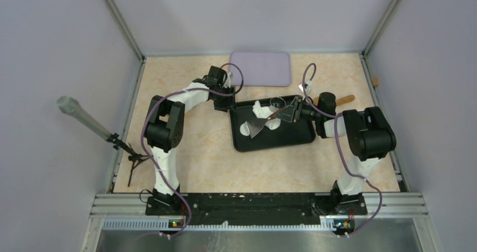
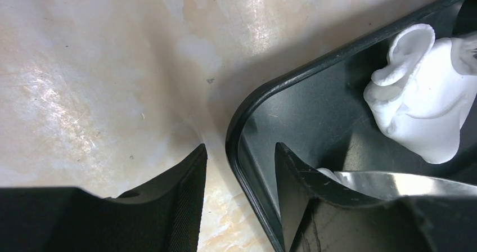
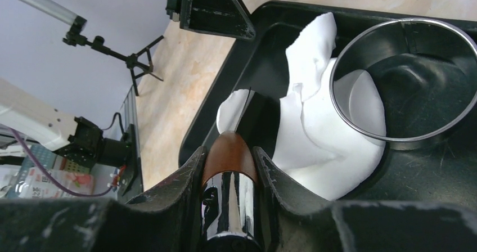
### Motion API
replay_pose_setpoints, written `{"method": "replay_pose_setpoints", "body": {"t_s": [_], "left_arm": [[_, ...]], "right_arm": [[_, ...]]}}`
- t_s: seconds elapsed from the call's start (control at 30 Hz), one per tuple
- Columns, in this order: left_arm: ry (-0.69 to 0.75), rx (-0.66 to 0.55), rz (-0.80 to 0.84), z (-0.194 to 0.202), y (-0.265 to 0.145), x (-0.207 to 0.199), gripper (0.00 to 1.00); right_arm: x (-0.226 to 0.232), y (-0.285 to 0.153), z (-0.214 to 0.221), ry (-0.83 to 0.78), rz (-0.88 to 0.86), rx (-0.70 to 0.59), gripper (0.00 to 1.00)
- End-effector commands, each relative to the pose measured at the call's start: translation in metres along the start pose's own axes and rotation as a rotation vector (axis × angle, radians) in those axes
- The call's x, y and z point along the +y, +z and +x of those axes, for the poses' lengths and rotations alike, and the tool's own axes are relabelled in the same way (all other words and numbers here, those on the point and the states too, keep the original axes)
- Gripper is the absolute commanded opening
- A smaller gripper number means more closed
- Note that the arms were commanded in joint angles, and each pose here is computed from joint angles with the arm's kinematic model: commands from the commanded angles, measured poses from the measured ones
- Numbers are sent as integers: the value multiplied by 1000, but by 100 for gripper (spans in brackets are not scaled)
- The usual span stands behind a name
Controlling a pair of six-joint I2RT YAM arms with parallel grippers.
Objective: Roll out the dumpling wrappers from the dough
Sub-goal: Scoop the dumpling wrapper from the work surface.
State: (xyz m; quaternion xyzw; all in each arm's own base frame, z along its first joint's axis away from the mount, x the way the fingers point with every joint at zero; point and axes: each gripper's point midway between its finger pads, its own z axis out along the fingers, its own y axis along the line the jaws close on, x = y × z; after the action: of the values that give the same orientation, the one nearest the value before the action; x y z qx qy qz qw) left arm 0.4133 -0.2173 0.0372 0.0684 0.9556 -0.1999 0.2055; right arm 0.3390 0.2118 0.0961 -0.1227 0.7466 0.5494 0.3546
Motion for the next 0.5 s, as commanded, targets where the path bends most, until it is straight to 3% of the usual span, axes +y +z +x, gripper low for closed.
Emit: {"method": "replay_pose_setpoints", "body": {"t_s": [0.0, 0.1, 0.3, 0.47], "left_arm": [[0, -49, 22, -13, -7, -8, 49], [-1, -49, 19, -13, -7, -7, 49], [1, -55, 18, -14, -9, -7, 49], [-1, -50, 24, -14, -8, -8, 49]], "right_arm": [[17, -2, -17, -29, -101, -39, 0], [12, -1, -17, -28, -86, -41, 0], [-14, -8, -24, -180, 128, -10, 0], [-15, -5, -11, -175, 120, 20, 0]]}}
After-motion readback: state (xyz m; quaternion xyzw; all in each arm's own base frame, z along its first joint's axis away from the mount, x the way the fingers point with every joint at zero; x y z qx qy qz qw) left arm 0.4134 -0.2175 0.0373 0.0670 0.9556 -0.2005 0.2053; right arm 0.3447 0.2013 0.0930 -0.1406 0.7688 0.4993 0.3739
